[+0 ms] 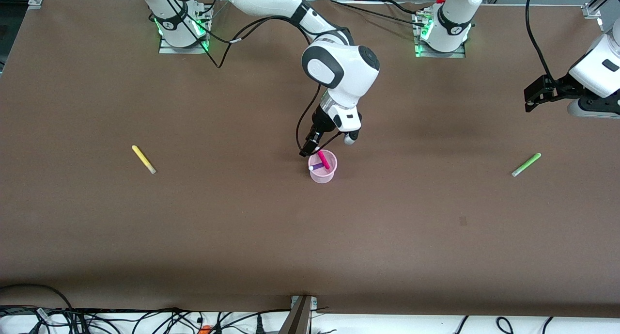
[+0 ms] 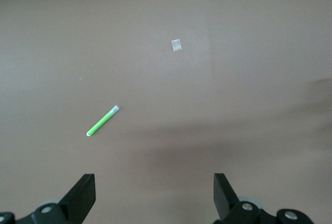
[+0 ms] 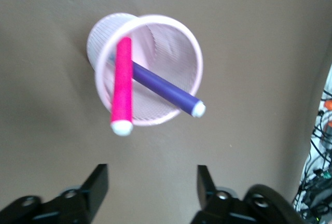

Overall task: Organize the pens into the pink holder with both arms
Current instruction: 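Release the pink marker and withdraw the right gripper from the holder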

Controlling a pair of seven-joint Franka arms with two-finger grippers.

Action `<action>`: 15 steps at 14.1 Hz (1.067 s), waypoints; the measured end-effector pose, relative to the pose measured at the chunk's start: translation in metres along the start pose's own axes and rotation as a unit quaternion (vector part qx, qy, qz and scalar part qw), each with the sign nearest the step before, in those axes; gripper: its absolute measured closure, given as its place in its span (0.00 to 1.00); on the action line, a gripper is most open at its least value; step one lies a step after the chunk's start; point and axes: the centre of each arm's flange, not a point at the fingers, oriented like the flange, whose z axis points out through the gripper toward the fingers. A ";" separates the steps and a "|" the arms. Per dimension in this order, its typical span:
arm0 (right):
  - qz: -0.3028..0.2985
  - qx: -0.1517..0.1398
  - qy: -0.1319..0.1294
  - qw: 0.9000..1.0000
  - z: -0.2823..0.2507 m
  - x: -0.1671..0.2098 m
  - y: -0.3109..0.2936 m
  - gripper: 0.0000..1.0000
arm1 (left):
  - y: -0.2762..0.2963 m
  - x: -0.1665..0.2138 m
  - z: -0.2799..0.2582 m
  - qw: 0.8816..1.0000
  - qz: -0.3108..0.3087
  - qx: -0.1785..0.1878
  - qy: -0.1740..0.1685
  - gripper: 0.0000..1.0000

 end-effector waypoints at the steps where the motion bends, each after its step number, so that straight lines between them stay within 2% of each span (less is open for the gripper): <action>1: 0.010 0.001 0.001 1.000 -0.012 -0.006 0.011 0.05 | 0.000 0.000 0.000 1.000 0.000 0.000 0.000 0.00; 2: 0.027 0.014 0.006 1.000 -0.029 -0.015 0.027 0.00 | 0.000 0.000 0.000 1.000 0.000 0.000 0.000 0.00; 4: 0.080 0.069 0.024 0.994 -0.074 -0.054 0.083 0.00 | 0.000 0.000 -0.001 1.000 0.000 0.000 0.000 0.00; 6: 0.141 0.136 0.028 0.980 -0.109 -0.121 0.157 0.00 | 0.000 0.000 -0.001 1.000 0.000 0.000 0.001 0.00; 8: 0.196 0.189 0.012 0.962 -0.128 -0.205 0.226 0.00 | 0.000 0.000 -0.001 1.000 0.000 0.000 0.000 0.00; 9: 0.221 0.201 0.001 0.954 -0.135 -0.245 0.251 0.00 | 0.000 0.000 -0.001 1.000 0.000 0.000 0.000 0.00; 11: 0.266 0.206 -0.019 0.941 -0.140 -0.306 0.287 0.00 | 0.000 0.000 -0.001 1.000 0.000 0.000 0.000 0.00; 13: 0.308 0.203 -0.043 0.928 -0.122 -0.345 0.313 0.00 | 0.000 0.000 -0.001 1.000 0.000 0.000 0.000 0.00; 15: 0.353 0.210 -0.078 0.908 -0.082 -0.384 0.340 0.00 | 0.000 0.000 -0.001 1.000 0.000 0.000 0.000 0.00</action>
